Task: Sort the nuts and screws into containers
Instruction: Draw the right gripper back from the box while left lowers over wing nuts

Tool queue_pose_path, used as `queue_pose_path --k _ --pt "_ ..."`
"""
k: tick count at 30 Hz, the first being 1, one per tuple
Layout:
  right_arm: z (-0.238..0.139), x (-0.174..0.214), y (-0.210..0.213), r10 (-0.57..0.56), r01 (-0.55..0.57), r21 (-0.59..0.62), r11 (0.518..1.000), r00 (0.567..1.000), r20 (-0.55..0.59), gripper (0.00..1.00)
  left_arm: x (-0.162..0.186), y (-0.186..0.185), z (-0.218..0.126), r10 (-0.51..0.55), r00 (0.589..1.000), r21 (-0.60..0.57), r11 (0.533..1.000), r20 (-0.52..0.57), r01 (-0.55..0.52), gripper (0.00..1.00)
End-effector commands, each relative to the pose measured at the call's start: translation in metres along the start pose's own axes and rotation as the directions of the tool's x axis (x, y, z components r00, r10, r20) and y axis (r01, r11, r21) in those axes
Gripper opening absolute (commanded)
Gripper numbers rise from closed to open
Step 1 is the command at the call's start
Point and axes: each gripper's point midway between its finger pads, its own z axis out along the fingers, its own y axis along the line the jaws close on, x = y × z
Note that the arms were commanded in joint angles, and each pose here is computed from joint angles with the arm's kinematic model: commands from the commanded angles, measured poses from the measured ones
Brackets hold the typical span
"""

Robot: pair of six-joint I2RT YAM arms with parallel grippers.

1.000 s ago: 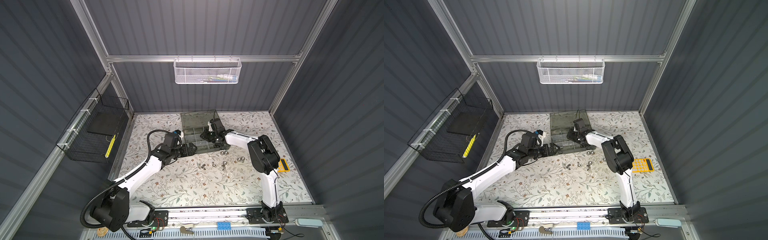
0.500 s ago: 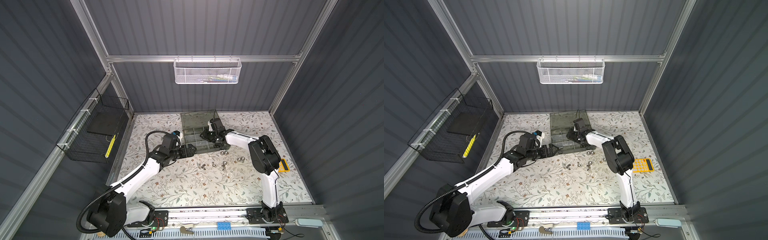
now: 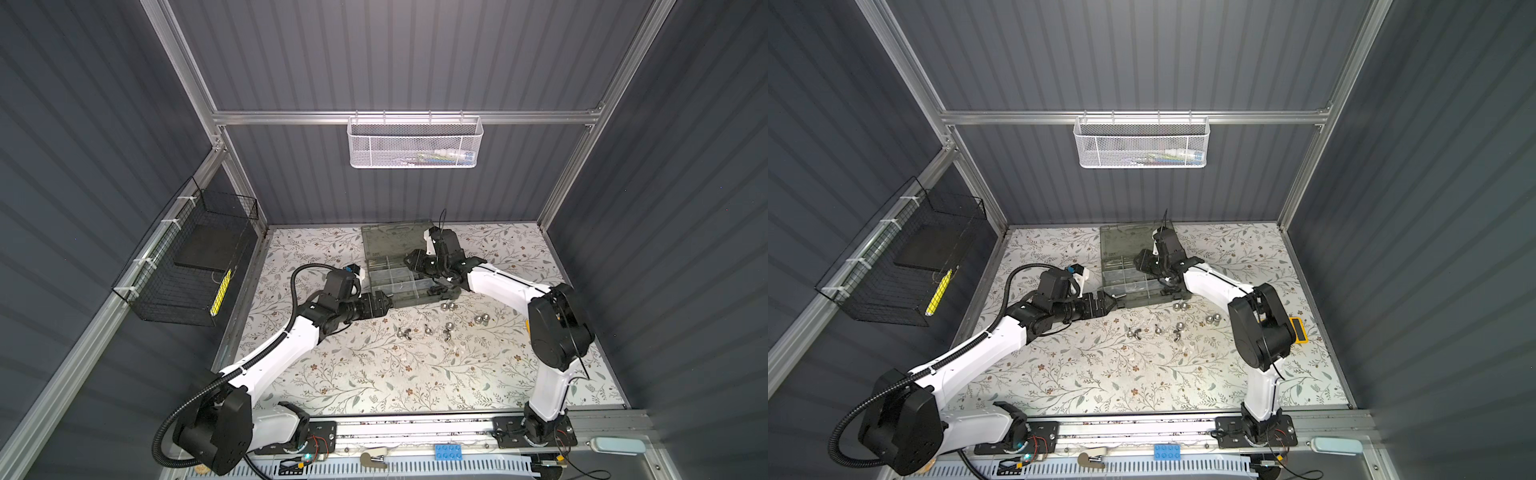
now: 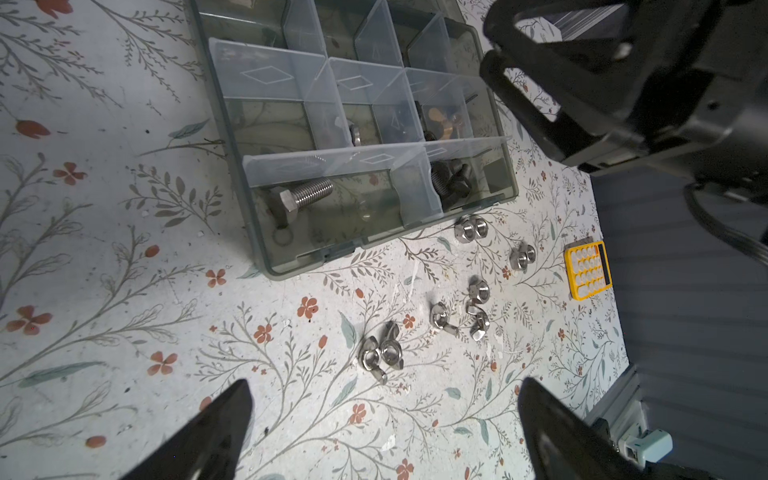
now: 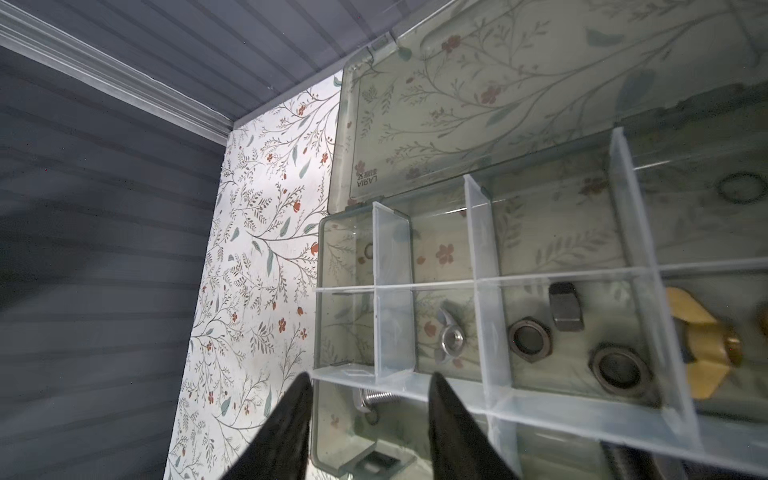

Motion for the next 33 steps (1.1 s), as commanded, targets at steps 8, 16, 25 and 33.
queue_pose_path --k 8,16,25,33 --pt "-0.061 0.022 -0.003 -0.169 0.166 0.046 0.985 0.983 0.068 0.65 0.011 -0.003 0.003 -0.001 0.999 0.02 1.0 -0.039 0.002 1.0" --pt "-0.102 0.055 -0.014 -0.318 0.309 0.101 0.946 0.944 0.088 0.99 0.029 -0.007 0.021 0.005 0.996 0.011 1.0 -0.093 -0.004 0.93" --pt "-0.122 0.09 -0.038 -0.435 0.415 0.152 0.897 0.89 0.14 0.99 0.046 -0.019 0.05 0.031 0.987 -0.009 0.999 -0.155 -0.032 0.79" --pt "-0.136 0.091 -0.051 -0.495 0.459 0.208 0.864 0.85 0.181 0.99 0.06 -0.008 0.076 0.009 0.975 -0.057 0.998 -0.223 -0.022 0.67"
